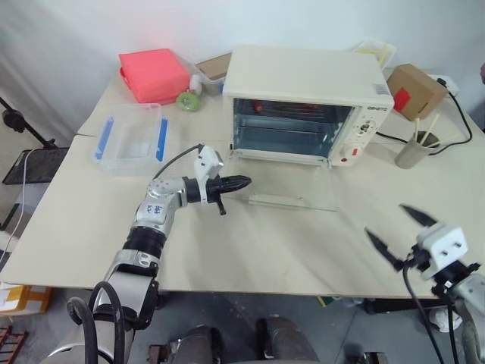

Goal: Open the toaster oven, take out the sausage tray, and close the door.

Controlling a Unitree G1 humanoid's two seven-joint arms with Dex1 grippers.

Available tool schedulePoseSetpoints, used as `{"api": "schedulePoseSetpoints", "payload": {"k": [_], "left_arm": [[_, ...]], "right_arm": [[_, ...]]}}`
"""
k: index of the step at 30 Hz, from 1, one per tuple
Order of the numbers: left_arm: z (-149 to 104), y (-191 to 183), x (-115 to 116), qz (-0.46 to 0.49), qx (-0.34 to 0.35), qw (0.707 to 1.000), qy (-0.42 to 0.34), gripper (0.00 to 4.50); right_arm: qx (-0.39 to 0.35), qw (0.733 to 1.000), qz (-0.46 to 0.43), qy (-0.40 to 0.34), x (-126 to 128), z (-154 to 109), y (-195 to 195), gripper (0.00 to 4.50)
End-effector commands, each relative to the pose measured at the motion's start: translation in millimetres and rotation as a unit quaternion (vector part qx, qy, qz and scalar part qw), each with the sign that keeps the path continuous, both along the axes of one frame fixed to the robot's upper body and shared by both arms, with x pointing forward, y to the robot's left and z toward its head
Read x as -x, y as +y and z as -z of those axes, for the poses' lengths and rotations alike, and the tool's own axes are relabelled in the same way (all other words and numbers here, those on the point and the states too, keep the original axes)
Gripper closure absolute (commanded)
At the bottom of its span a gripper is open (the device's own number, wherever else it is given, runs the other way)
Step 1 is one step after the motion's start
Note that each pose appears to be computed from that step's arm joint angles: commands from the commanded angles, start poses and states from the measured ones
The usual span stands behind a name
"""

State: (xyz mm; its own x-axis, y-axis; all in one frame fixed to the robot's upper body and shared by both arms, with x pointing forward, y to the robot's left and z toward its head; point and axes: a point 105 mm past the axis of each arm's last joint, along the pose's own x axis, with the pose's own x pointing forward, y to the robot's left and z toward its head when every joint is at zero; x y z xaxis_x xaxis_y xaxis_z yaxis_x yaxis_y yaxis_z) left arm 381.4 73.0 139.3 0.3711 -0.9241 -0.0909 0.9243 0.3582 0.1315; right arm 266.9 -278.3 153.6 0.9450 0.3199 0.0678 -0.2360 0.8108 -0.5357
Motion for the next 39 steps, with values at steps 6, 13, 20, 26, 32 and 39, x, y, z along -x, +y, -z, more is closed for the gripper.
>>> {"api": "schedulePoseSetpoints", "payload": {"k": [6,13,20,26,32,39], "left_arm": [[1,21,13,-0.038,0.008,0.998,-0.049,3.59],[-12,38,24,-0.071,0.052,0.994,-0.069,1.52],[-37,70,53,-0.142,0.111,0.978,-0.109,0.01],[-34,71,62,-0.162,0.119,0.975,-0.093,0.01],[-32,66,63,-0.160,0.120,0.976,-0.090,0.00],[-41,59,45,-0.152,0.131,0.975,-0.095,0.00]], "right_arm": [[0.040,0.990,-0.129,-0.050,-50,-59,85,0.00],[0.094,0.979,-0.163,-0.082,-89,-67,134,0.00],[0.214,0.967,-0.069,-0.120,-174,-76,174,0.00],[0.229,0.963,-0.031,-0.138,-198,-91,184,0.00],[0.247,0.960,-0.021,-0.133,-206,-89,188,1.54],[0.255,0.957,-0.026,-0.133,-207,-88,192,3.79]]}}
